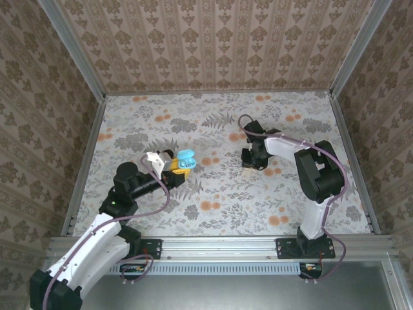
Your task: Insert wireless bluetooth earbuds into charging case
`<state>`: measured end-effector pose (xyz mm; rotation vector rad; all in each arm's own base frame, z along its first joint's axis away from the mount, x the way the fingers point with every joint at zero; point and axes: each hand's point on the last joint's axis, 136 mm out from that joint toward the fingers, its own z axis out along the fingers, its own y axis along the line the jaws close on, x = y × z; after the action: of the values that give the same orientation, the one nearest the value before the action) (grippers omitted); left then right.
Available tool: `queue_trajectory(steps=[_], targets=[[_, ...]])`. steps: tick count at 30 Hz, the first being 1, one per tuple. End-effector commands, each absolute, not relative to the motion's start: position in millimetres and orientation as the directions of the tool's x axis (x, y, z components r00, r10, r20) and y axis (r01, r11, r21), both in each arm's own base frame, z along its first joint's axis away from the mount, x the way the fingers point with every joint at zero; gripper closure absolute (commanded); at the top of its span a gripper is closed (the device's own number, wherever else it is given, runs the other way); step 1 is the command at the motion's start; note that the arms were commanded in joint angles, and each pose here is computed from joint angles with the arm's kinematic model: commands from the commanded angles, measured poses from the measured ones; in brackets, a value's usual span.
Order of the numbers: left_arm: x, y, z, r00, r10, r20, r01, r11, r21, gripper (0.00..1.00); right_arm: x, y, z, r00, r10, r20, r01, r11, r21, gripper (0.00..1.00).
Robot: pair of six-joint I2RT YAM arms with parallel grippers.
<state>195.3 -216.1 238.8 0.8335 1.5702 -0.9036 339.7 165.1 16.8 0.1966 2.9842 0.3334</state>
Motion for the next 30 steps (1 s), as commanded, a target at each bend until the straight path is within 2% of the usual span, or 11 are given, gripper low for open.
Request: queue_trajectory(steps=[1, 8, 12, 17, 23, 30], targets=[[192.8, -215.4, 250.1, -0.127, 0.038, -0.991, 0.881, 0.463, -0.095, 0.72, 308.5, 183.1, 20.4, -0.99, 0.139, -0.019, 0.129, 0.956, 0.264, 0.82], [190.9, -213.8, 249.4, -0.123, 0.042, -0.991, 0.879, 0.469, -0.089, 0.72, 326.3, 198.2, 70.8, -0.989, 0.081, -0.127, 0.032, 0.938, 0.346, 0.8], [191.3, -214.0, 249.5, -0.121, 0.039, -0.992, 0.879, 0.469, -0.089, 0.72, 337.2, 201.8, 84.8, -0.975, -0.124, -0.182, -0.175, 0.939, 0.295, 0.68], [190.6, -214.1, 248.9, -0.122, 0.041, -0.992, 0.879, 0.468, -0.089, 0.72, 342.7, 191.2, 82.5, -0.92, -0.359, -0.158, -0.379, 0.917, 0.121, 0.67], [192.3, -213.4, 247.9, -0.121, 0.045, -0.992, 0.875, 0.476, -0.086, 0.72, 350.2, 179.5, 75.9, -0.842, -0.526, -0.121, -0.519, 0.85, -0.084, 0.66], [194.2, -214.9, 246.3, -0.123, 0.05, -0.991, 0.876, 0.475, -0.085, 0.72, 352.9, 178.1, 59.1, -0.77, -0.637, -0.039, -0.623, 0.763, -0.171, 0.65]])
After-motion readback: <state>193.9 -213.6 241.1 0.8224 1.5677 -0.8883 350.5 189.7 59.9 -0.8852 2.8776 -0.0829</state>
